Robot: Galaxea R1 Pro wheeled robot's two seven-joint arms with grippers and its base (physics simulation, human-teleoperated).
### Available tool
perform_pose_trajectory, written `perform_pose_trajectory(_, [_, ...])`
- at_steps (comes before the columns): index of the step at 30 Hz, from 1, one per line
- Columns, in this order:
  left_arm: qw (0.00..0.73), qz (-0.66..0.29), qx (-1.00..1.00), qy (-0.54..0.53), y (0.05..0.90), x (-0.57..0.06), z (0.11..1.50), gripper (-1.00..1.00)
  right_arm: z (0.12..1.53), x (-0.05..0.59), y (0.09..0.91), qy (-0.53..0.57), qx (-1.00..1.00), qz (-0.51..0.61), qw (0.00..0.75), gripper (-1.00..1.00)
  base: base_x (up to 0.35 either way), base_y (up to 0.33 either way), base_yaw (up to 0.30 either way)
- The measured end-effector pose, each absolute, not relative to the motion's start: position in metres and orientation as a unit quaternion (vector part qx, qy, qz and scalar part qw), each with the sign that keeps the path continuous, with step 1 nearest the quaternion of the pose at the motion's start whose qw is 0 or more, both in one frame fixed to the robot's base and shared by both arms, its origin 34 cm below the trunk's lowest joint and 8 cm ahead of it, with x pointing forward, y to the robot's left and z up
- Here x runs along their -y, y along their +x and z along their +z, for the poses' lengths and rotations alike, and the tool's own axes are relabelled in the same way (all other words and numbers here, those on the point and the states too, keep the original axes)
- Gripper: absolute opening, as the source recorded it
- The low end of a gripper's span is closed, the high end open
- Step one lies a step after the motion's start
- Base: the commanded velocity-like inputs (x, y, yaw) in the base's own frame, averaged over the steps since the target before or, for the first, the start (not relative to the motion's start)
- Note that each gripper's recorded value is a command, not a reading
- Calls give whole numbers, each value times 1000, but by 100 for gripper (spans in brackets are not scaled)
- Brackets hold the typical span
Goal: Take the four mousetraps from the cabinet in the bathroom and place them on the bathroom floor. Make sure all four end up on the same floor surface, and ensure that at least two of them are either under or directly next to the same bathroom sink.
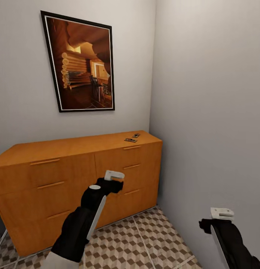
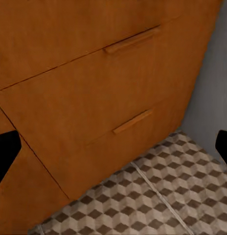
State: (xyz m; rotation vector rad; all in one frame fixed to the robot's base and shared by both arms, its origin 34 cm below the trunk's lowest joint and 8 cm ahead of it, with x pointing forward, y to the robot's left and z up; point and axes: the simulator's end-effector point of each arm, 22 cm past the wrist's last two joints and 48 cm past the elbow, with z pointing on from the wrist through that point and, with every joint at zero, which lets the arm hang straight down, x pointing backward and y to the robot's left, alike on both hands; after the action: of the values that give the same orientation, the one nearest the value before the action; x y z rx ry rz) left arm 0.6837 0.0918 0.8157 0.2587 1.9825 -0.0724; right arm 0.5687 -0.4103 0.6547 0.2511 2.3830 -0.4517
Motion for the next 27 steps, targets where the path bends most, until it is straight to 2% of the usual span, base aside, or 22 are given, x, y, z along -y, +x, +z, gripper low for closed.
perform_pose_trajectory(8, [635, -11, -762, 130, 720, -83, 989, 100, 808, 415, 650, 127, -861, -164, 465, 100, 0, 0, 0])
perform_pose_trajectory(14, [671, 3, -730, 132, 725, -85, 1067, 100, 883, 418, 678, 138, -827, -158, 522, 100, 0, 0, 0])
perform_pose_trajectory(20, [694, 8, -710, 120, 726, -96, 1119, 100, 918, 418, 688, 142, -810, -151, 548, 100, 0, 0, 0])
perform_pose_trajectory(27, [705, 1, -706, 70, 732, -139, 1155, 100, 931, 412, 693, 140, -805, -144, 558, 100, 0, 0, 0])
